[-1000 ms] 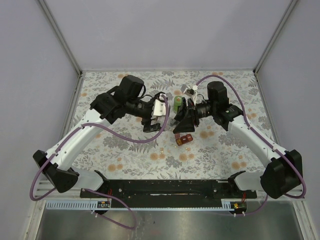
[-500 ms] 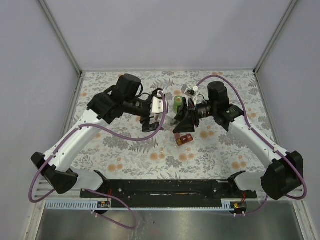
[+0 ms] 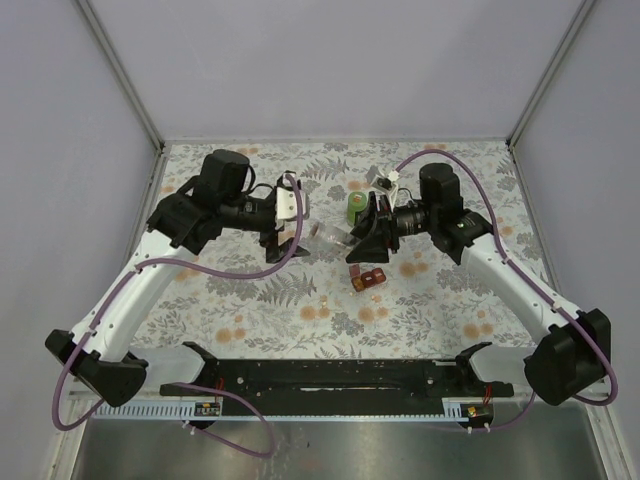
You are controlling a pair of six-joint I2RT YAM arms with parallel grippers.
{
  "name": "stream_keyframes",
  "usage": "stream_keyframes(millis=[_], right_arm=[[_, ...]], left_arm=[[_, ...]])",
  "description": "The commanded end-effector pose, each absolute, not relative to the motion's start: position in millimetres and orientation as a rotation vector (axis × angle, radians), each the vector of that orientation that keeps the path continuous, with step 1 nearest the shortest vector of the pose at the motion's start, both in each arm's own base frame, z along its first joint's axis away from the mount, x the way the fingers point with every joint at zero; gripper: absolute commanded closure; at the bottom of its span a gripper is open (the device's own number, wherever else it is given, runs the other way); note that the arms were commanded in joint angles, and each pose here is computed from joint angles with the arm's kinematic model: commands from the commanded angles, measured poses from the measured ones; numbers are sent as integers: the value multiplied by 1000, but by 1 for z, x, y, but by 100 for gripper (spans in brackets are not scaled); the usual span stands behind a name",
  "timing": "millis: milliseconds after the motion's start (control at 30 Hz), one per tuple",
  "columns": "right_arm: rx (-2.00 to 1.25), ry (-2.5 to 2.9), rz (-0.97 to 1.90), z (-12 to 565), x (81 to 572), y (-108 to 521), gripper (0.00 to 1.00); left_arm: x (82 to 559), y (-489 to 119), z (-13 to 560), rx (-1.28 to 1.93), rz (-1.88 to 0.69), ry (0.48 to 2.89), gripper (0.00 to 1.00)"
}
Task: Sort the pills into containers
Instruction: Screw the lid of the pill bottle onto the pill bottle.
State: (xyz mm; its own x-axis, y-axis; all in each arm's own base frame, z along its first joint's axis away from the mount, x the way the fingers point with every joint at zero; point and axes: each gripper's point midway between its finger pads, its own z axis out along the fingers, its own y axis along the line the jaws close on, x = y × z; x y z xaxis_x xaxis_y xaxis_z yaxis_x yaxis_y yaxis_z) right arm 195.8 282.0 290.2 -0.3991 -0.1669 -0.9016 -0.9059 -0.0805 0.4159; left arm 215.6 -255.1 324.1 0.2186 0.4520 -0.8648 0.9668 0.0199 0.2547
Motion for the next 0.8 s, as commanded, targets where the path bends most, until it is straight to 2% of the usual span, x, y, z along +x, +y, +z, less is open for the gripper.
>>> stream_keyframes(millis=[0,400,567,700,767], right_arm=[[-1183,1478,1434,321,200,279,100],[-1157,1453,1173,327,217,268,100],[-1153,1419,1120,336,218,265,100],[-1151,1410,1077,339,222,263,100],[-1149,1411,1061,339,223,263,100]], left_arm=[[210,-247,336,1516,-784,1360,1],[210,-248,382,1173,-1219,1583,1],[228,-259,395,962,-1353,1689,2],[237,-267,396,895,-1447,1760,11],[240,-271,397,859,-1499,1781,13]])
